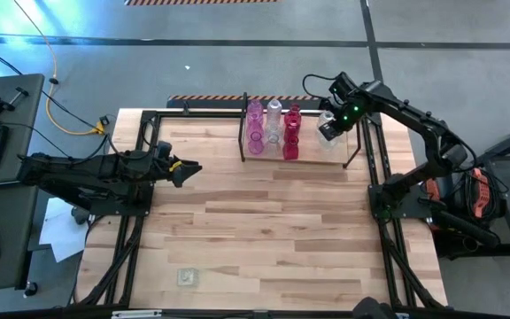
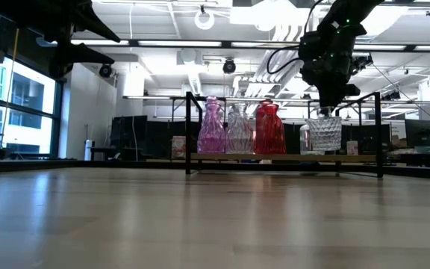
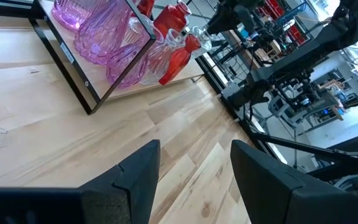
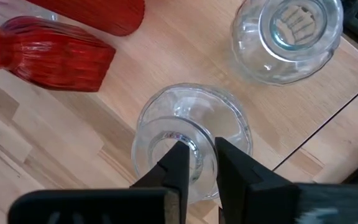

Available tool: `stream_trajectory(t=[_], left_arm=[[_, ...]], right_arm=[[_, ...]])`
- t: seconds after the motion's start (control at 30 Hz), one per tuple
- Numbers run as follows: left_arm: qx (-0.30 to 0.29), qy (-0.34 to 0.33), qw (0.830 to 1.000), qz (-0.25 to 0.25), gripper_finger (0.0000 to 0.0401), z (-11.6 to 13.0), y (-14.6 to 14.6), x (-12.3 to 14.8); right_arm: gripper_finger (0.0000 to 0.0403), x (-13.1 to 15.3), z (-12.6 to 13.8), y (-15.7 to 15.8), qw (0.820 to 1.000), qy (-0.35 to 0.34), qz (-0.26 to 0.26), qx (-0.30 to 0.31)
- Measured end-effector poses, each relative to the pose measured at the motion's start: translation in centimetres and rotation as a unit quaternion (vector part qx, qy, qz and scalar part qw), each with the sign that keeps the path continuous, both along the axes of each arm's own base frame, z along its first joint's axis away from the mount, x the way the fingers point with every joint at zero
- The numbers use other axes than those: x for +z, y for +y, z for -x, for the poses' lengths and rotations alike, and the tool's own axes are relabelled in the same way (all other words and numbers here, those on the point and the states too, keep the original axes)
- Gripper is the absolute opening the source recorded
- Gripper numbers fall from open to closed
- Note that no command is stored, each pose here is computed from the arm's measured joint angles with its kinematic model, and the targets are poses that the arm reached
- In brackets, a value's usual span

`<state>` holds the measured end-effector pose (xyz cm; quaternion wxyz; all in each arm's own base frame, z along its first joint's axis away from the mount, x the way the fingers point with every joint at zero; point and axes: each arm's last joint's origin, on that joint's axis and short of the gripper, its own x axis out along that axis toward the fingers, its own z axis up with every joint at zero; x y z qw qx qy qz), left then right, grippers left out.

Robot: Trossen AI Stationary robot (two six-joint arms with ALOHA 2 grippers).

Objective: Sort vases onto shelf
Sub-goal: Align the transparent vase with the other transparent vase on the shelf

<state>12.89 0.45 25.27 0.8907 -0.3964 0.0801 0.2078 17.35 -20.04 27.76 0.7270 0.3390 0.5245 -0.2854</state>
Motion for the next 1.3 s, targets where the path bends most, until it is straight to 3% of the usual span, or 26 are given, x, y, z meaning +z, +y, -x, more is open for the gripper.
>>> stream_trajectory(t=[0.27,0.53,1.3], left_arm=[[0.000,0.000,1.000,0.000,0.0186,0.0,0.0,0.0],[0.000,-0.001,1.000,0.001,0.0186,0.0,0.0,0.0],[-0.002,-0.002,1.000,0.005,0.0186,0.0,0.0,0.0]], right_arm=[[0.0047,-0.1,-0.2,-0.2,1.000,-0.005,-0.001,-0.013],[0.0048,-1.4,-0.9,-0.8,0.999,-0.011,-0.043,-0.009],[0.0048,-0.7,-1.0,-1.2,1.000,0.007,-0.010,-0.009]])
